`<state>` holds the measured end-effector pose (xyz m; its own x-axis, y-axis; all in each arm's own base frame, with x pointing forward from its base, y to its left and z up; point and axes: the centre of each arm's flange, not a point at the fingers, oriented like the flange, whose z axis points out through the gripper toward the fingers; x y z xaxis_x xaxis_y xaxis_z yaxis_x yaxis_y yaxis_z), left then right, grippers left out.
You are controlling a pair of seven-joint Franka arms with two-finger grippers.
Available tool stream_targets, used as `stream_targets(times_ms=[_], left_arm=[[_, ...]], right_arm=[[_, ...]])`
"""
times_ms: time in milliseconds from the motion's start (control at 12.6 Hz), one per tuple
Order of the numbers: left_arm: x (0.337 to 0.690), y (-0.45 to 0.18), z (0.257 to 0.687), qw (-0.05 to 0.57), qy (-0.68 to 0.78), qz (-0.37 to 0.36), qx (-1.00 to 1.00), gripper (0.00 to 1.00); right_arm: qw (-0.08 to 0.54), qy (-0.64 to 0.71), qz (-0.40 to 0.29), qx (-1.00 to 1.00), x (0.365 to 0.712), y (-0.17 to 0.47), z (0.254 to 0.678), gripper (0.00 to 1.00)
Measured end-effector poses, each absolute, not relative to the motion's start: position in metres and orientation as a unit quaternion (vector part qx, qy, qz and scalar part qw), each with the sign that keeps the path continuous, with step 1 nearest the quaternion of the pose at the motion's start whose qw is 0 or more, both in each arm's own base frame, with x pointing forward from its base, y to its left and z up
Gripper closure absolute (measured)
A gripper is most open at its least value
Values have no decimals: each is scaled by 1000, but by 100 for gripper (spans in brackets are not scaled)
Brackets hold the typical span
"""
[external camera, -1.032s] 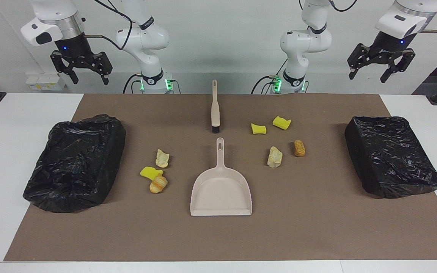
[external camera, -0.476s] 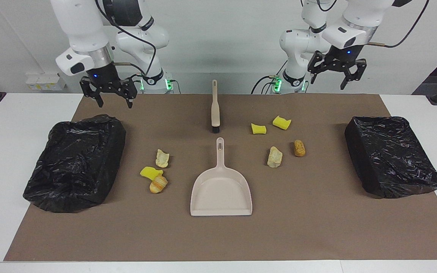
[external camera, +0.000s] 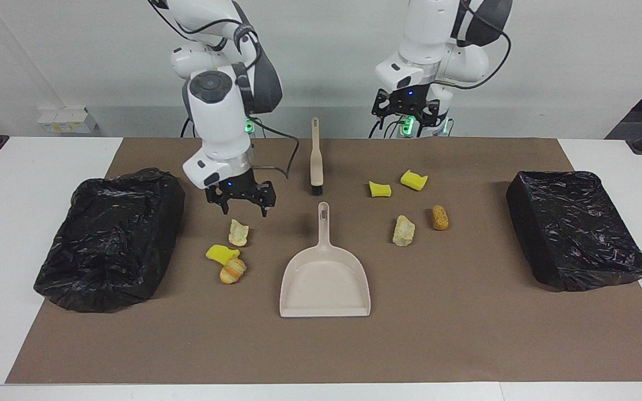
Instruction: Sweep and dump trash in bin
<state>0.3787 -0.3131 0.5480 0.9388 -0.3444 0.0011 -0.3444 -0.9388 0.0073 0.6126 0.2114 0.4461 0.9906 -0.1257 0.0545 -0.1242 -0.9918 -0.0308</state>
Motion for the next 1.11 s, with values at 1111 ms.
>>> stream_targets(times_ms=[1111], left_arm=[[192,-459,371,18,-154,-13,988,0]], right_arm=[[49,35,-2,-998,592,348,354,0]])
